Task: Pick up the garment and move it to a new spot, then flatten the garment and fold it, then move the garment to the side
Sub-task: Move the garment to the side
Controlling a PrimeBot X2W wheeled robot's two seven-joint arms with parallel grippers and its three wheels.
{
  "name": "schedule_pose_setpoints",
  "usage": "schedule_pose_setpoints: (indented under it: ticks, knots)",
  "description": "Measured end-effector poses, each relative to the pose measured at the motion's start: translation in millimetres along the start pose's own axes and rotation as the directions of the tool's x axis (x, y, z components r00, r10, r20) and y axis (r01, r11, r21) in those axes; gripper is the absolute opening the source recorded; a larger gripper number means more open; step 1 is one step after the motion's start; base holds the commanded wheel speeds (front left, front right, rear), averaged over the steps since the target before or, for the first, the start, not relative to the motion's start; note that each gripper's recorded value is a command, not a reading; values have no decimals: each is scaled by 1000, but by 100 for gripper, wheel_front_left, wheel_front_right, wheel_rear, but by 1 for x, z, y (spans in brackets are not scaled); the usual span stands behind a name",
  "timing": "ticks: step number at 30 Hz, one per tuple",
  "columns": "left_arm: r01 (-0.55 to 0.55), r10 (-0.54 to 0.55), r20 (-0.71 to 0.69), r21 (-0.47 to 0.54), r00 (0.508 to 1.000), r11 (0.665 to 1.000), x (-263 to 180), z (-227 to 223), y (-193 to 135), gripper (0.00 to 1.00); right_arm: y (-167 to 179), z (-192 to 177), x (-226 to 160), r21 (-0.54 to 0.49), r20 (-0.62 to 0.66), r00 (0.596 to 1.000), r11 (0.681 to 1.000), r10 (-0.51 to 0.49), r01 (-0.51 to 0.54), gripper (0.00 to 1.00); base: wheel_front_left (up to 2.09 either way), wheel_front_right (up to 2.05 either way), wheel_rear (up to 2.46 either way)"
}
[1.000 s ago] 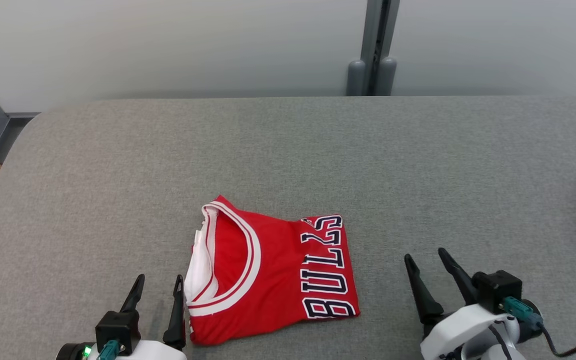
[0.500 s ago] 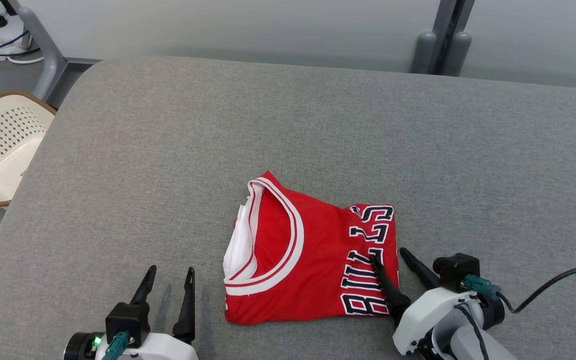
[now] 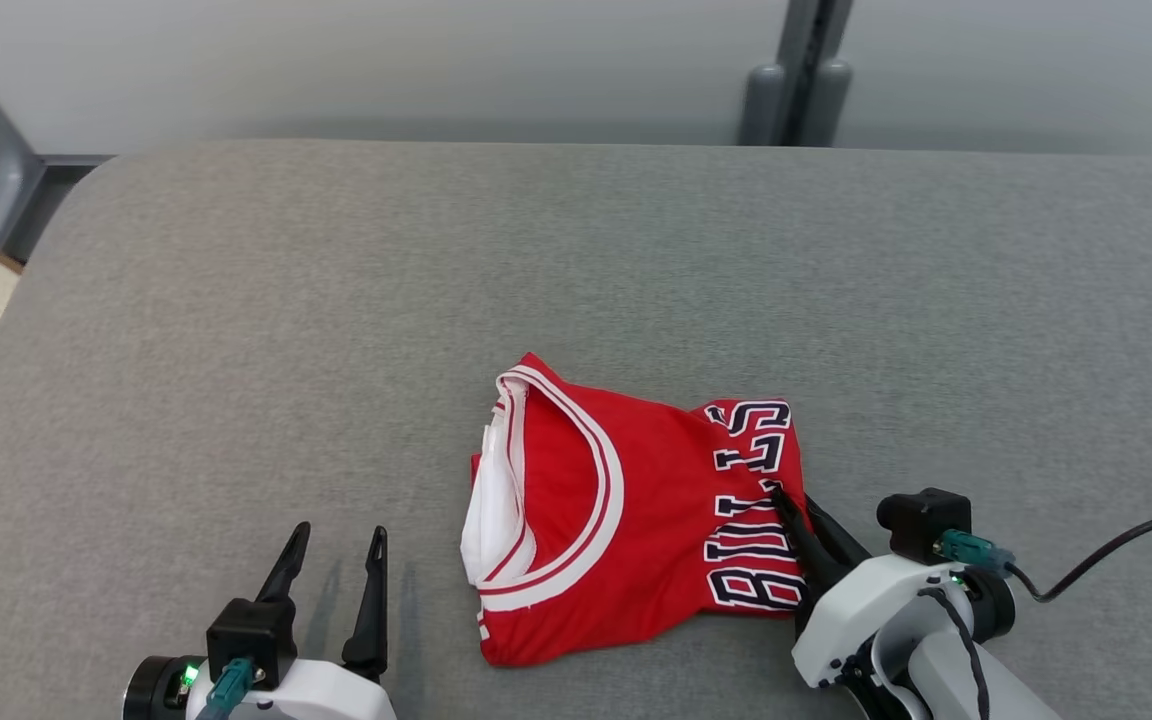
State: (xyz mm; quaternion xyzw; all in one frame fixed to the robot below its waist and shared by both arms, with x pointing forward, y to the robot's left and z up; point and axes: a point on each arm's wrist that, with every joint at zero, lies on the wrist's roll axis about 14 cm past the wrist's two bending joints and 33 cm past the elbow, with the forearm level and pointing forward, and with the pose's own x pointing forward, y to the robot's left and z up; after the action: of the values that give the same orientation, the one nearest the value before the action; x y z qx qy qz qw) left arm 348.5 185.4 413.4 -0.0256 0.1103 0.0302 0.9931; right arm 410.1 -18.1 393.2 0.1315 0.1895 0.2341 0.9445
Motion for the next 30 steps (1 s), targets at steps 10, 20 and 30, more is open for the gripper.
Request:
schedule_pose_setpoints:
  ticks: [10, 20, 30]
  knots:
    - [250, -251, 27, 28, 968, 968, 33, 12, -81, 100, -80, 13, -64, 56, 87, 958, 961, -274, 270, 0, 0, 0, 0]
    - [499, -500, 15, 54, 866, 865, 46, 11, -176, 100, -136, 17, -142, 132, 152, 852, 865, -501, 485, 0, 0, 0, 0]
    - [678, -679, -6, 54, 734, 733, 43, 3, -252, 100, -165, 34, -193, 165, 221, 751, 783, -622, 600, 0, 0, 0, 0]
